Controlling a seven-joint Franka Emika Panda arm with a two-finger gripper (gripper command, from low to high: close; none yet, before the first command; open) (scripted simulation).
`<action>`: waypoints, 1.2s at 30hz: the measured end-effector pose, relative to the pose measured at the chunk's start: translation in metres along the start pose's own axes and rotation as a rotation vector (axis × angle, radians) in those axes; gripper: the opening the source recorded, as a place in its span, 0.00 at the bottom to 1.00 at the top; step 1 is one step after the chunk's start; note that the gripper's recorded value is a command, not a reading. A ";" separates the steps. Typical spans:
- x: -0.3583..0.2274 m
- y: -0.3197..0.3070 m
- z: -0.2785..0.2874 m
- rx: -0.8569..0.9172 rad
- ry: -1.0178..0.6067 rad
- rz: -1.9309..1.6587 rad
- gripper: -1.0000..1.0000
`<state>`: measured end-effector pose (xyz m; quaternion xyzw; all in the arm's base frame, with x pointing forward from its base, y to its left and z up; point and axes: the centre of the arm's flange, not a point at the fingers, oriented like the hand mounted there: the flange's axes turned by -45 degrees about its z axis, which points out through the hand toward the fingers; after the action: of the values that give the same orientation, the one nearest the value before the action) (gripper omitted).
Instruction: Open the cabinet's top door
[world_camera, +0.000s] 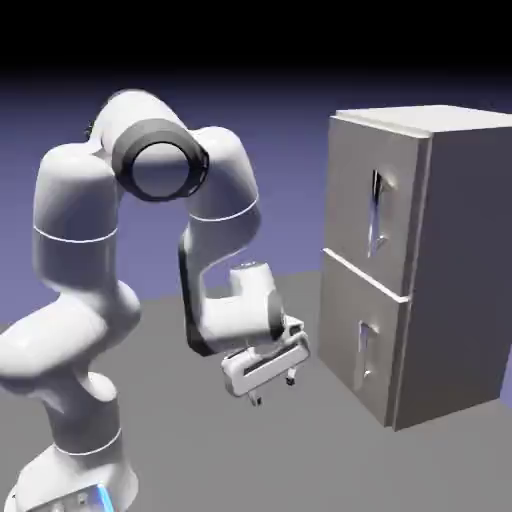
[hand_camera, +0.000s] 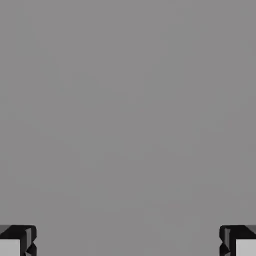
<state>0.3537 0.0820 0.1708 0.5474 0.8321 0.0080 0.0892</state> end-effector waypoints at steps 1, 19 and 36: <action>0.004 0.000 0.000 -0.014 0.012 -0.055 0.50; -0.015 0.045 -0.103 -0.647 -0.218 -0.798 0.50; -0.160 0.069 -0.264 -0.923 -1.166 -0.937 0.50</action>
<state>0.4366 -0.0135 0.4609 -0.0243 0.7067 0.0251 0.7066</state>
